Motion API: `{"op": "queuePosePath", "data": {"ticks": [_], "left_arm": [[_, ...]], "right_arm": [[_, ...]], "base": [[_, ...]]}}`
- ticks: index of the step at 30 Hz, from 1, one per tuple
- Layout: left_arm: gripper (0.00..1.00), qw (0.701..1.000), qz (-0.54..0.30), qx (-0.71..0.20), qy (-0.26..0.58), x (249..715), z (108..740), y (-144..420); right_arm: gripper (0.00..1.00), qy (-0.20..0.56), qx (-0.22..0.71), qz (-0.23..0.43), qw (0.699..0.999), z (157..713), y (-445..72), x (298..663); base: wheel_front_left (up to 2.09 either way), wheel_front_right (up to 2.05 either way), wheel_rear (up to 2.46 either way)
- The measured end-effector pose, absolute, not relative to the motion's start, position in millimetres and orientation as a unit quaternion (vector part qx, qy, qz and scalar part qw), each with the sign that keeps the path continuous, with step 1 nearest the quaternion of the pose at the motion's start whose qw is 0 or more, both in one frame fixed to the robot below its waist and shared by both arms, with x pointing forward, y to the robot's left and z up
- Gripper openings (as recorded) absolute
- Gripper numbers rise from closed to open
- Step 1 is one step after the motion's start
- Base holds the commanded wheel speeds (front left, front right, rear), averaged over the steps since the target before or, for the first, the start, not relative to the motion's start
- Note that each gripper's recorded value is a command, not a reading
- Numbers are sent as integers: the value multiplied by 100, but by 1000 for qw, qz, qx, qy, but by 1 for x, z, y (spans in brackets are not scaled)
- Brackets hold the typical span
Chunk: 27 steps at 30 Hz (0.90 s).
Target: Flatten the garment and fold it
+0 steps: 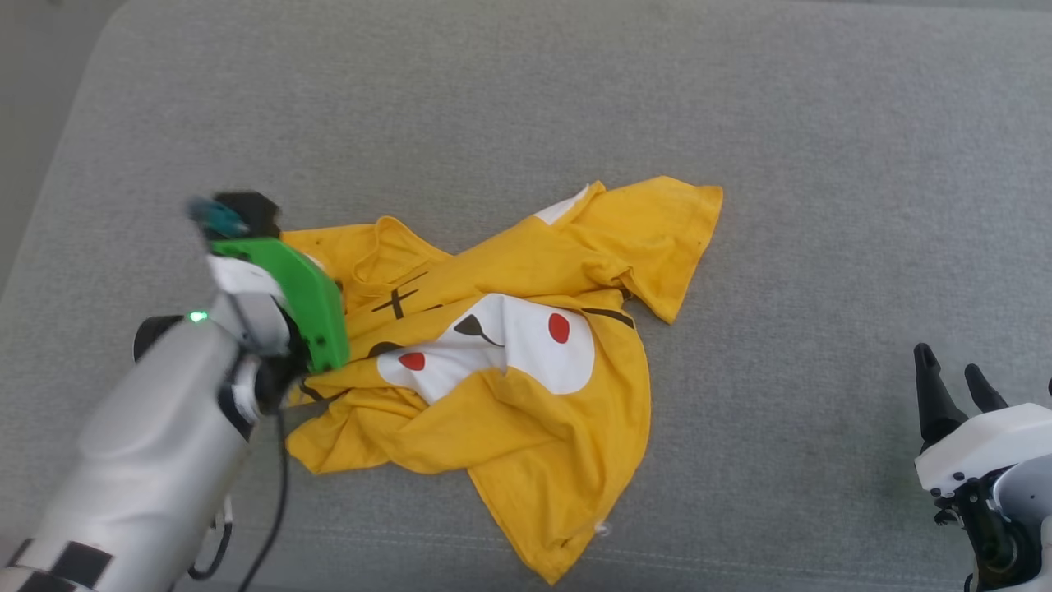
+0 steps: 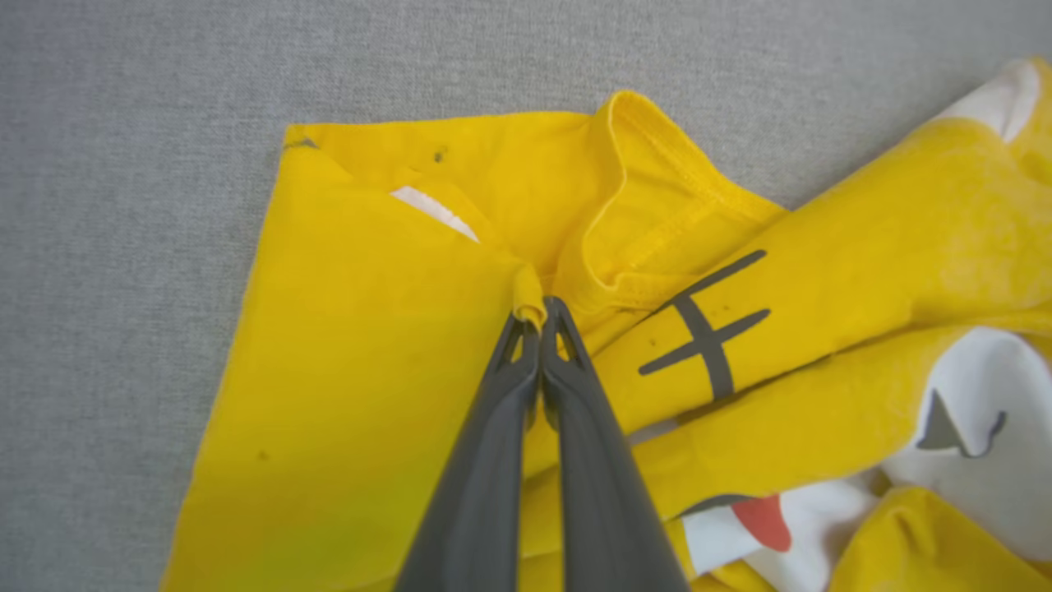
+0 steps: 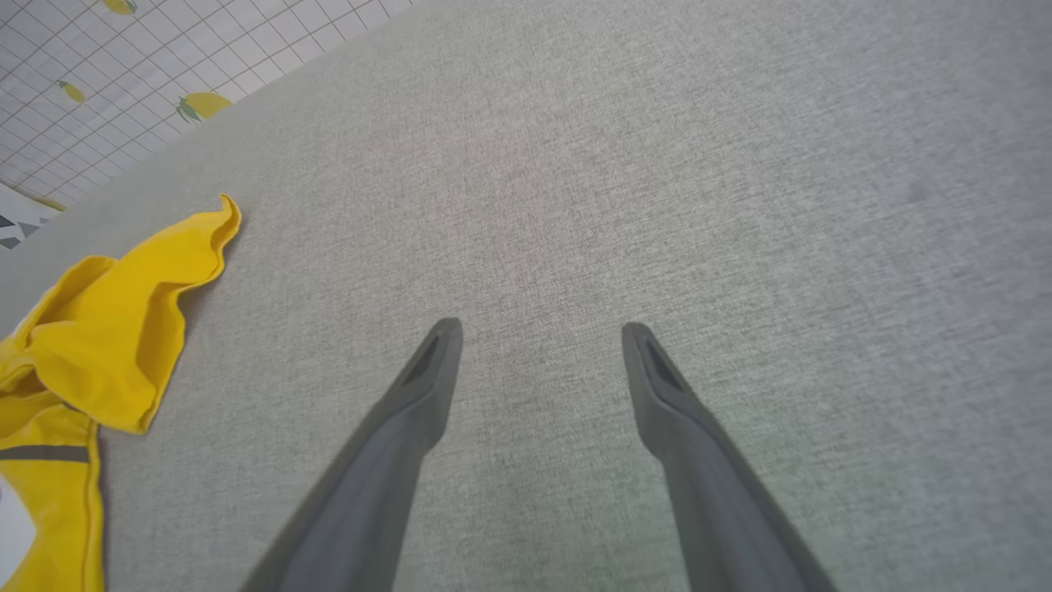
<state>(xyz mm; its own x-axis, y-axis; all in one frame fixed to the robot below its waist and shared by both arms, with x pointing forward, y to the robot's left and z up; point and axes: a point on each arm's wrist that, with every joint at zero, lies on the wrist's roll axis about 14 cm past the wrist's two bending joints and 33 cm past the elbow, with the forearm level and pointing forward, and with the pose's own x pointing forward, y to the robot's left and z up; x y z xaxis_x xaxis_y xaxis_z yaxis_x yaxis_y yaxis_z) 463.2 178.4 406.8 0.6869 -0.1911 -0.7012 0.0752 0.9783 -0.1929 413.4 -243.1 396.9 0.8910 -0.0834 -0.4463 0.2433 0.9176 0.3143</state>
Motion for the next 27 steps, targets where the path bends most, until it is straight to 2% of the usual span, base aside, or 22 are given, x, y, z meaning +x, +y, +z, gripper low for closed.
{"op": "queuePosePath", "data": {"ticks": [3,5,6,10,14,15,16,19,24,27], "left_arm": [[0,933,-47,-150,324,479,442,193],[0,945,4,-181,271,485,464,225],[0,945,106,-201,237,468,467,287],[0,911,212,-220,278,414,424,337],[0,885,245,-244,312,380,390,340],[53,883,246,-251,313,379,388,338],[100,882,245,-255,310,378,386,337],[100,895,245,-244,281,383,393,343],[100,950,218,-151,163,404,438,359],[100,970,192,-98,108,412,458,354]], "right_arm": [[100,214,185,-79,956,401,-239,416],[100,209,185,-73,957,404,-236,417],[100,207,185,-64,959,408,-230,420],[100,205,184,-55,960,411,-224,424],[100,210,181,-49,960,409,-220,427],[100,211,180,-48,960,409,-219,427],[100,213,179,-46,959,408,-218,428],[100,216,178,-42,959,408,-215,429],[100,223,164,-23,961,410,-205,431],[100,228,149,3,962,415,-190,438]], "base": [[0,0,0],[0,0,0],[0,0,0],[0,0,0],[0,0,0],[0,0,0],[0,0,0],[0,0,0],[0,0,0],[0,0,0]]}}
